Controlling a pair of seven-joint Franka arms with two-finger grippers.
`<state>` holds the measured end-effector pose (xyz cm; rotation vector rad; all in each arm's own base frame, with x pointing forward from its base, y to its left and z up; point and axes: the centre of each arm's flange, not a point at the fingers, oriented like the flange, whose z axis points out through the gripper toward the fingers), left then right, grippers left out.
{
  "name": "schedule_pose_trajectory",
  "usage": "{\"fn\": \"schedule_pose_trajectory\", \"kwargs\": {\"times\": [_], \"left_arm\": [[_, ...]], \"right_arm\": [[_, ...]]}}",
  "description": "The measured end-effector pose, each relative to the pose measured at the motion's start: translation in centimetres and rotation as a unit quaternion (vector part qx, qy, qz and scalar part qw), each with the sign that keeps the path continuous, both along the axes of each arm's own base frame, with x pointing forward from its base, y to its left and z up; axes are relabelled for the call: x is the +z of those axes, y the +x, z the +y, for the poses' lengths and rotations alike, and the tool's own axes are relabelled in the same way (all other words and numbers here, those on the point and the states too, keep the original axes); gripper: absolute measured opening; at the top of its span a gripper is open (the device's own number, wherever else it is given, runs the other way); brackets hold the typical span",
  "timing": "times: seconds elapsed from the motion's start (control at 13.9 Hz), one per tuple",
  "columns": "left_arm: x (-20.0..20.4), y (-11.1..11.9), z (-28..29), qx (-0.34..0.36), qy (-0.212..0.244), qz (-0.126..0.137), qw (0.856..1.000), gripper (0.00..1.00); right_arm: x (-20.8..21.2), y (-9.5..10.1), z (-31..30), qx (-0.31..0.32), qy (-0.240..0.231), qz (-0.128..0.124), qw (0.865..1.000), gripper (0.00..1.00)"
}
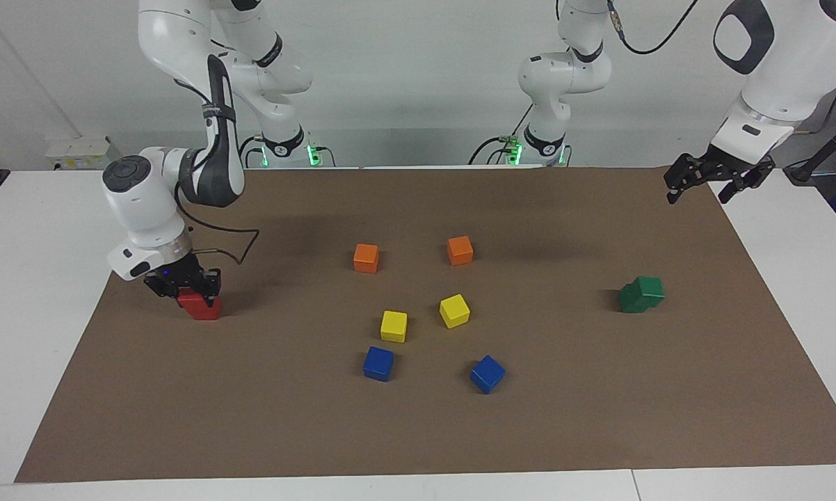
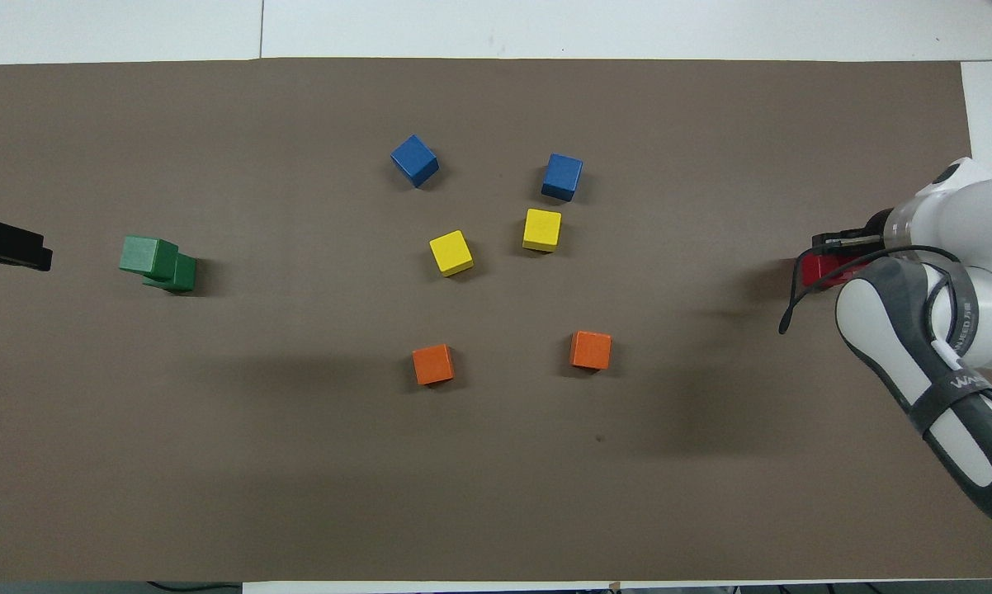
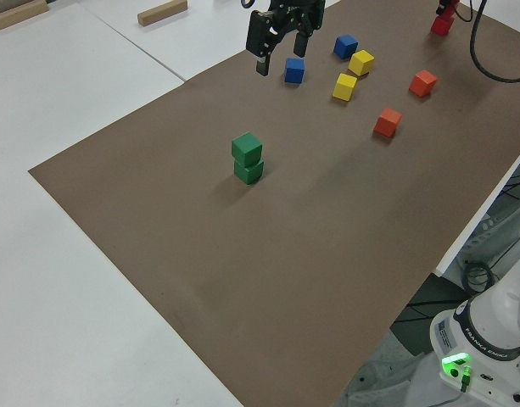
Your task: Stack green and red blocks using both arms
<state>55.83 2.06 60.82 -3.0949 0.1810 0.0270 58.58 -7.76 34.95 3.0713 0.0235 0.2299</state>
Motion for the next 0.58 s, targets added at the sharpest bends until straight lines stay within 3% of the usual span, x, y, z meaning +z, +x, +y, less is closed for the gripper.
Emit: {"fn": "schedule_pose_trajectory", "kwargs": {"times": [0.51,0.58], "left_arm": [[0.47,-0.43,-0.5,0.008,0.0,-0.013,1.0,1.0],[0.54,-0.48,-0.52,0.008,0.0,-0.013,1.0,1.0]], "right_arm": [[-1.0,-0.58,-0.12,-0.001,-0.001,-0.011,1.0,0.56],[-1.01,-0.61,-0.12,-0.001,-0.001,-0.009,1.0,0.61]]}}
